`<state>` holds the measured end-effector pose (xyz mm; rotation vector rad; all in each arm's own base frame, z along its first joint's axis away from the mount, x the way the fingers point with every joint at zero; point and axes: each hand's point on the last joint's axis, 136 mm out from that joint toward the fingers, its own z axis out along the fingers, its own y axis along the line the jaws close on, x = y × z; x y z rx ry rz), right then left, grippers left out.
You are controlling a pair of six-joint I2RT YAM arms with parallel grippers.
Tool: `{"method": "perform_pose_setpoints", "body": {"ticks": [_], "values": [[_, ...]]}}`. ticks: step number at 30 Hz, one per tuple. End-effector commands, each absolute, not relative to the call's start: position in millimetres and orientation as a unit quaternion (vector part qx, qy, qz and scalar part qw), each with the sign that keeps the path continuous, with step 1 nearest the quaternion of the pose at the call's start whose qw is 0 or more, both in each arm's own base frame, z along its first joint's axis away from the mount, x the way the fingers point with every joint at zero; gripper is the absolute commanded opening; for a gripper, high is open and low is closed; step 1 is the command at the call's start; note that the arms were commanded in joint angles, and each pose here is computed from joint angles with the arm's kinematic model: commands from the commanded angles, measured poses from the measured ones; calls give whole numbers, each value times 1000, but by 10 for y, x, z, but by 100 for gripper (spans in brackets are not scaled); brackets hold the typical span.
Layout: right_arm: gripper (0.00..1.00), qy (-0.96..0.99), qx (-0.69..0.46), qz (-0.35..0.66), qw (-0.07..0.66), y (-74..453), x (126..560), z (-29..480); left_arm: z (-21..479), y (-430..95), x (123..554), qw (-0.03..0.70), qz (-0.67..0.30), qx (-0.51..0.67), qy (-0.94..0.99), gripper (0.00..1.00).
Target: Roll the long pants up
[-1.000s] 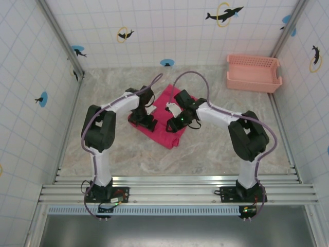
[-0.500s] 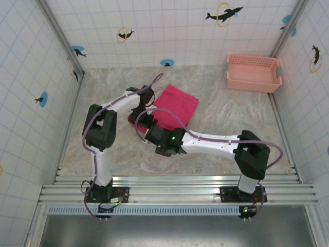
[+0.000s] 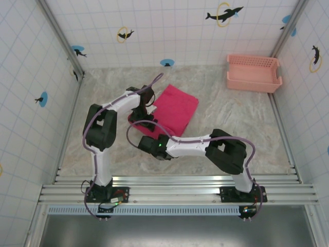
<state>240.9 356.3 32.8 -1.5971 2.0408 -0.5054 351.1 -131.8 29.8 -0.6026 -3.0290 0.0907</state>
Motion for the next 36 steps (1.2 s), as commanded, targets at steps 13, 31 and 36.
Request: {"method": "perform_pose_setpoints", "body": {"ticks": [13, 31, 36], "values": [[30, 748, -601, -224, 171, 3247, 2700, -209, 125, -1279, 3440, 56, 13, -221, -974, 97], [10, 804, -551, 215, 59, 3684, 2110, 644, 1647, -1051, 3916, -99, -7, -227, -969, 98], [10, 803, -480, 350, 46, 3823, 2171, 1030, 1866, -861, 3931, -126, -19, -212, -969, 98]]}}
